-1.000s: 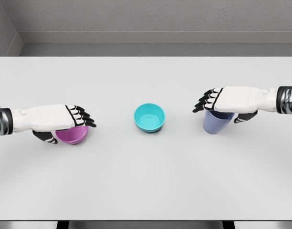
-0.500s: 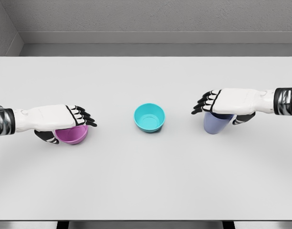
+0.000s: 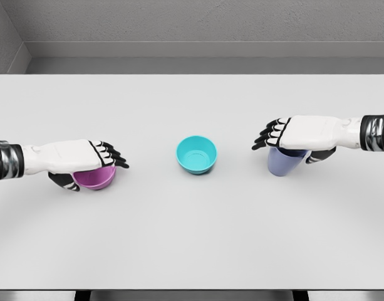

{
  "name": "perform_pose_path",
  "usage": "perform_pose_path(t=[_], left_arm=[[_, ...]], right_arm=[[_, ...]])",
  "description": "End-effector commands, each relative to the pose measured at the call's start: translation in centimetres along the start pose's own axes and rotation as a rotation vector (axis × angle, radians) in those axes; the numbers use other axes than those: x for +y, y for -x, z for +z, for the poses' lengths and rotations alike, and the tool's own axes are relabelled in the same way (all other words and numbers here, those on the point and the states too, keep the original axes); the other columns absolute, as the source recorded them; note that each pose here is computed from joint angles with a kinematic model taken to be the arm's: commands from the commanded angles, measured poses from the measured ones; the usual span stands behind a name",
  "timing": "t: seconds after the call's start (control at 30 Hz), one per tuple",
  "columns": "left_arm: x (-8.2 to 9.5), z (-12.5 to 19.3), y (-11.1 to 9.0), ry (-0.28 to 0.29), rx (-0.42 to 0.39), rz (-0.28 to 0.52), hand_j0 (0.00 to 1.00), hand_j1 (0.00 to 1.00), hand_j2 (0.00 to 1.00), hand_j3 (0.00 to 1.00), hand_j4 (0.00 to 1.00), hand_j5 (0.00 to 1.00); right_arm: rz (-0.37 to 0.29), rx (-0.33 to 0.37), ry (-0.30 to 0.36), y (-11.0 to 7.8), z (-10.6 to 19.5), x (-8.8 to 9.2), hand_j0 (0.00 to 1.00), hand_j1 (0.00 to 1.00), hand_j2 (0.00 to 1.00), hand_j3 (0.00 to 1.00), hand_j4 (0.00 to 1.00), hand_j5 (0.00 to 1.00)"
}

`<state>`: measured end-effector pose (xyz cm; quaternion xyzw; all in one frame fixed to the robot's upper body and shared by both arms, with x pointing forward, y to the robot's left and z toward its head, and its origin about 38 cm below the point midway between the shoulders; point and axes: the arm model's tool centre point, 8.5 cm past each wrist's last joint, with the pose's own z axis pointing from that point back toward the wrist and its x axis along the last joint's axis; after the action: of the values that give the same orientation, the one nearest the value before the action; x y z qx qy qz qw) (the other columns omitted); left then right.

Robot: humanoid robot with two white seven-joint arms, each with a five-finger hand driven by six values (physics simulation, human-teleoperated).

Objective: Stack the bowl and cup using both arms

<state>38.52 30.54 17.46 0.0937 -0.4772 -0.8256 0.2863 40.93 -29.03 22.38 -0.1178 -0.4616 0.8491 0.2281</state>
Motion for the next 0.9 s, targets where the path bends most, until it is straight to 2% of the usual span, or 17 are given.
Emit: perform_pose_path(t=[0.0,0.67,0.73,0.87], left_arm=[[0.03,0.00,-0.03,-0.003,-0.002,0.005,1.00,1.00,1.00,1.00,1.00,1.00],[-0.05,-0.09,0.43,-0.004,0.008,0.016,1.00,1.00,1.00,1.00,1.00,1.00],[-0.08,-0.06,0.40,-0.004,0.007,0.017,0.97,0.97,0.97,0.97,0.97,0.97],[-0.08,-0.06,0.40,-0.004,0.007,0.017,0.97,0.97,0.97,0.97,0.97,0.97]], right_arm=[[-0.004,0.001,0.003,0.02,0.05,-0.05,1.00,1.00,1.00,1.00,1.00,1.00],[-0.003,0.001,0.004,0.03,0.07,-0.11,1.00,1.00,1.00,1.00,1.00,1.00],[-0.004,0.001,0.001,0.02,0.07,0.01,1.00,1.00,1.00,1.00,1.00,1.00],[-0.003,0.001,0.003,0.00,0.09,-0.06,1.00,1.00,1.00,1.00,1.00,1.00]])
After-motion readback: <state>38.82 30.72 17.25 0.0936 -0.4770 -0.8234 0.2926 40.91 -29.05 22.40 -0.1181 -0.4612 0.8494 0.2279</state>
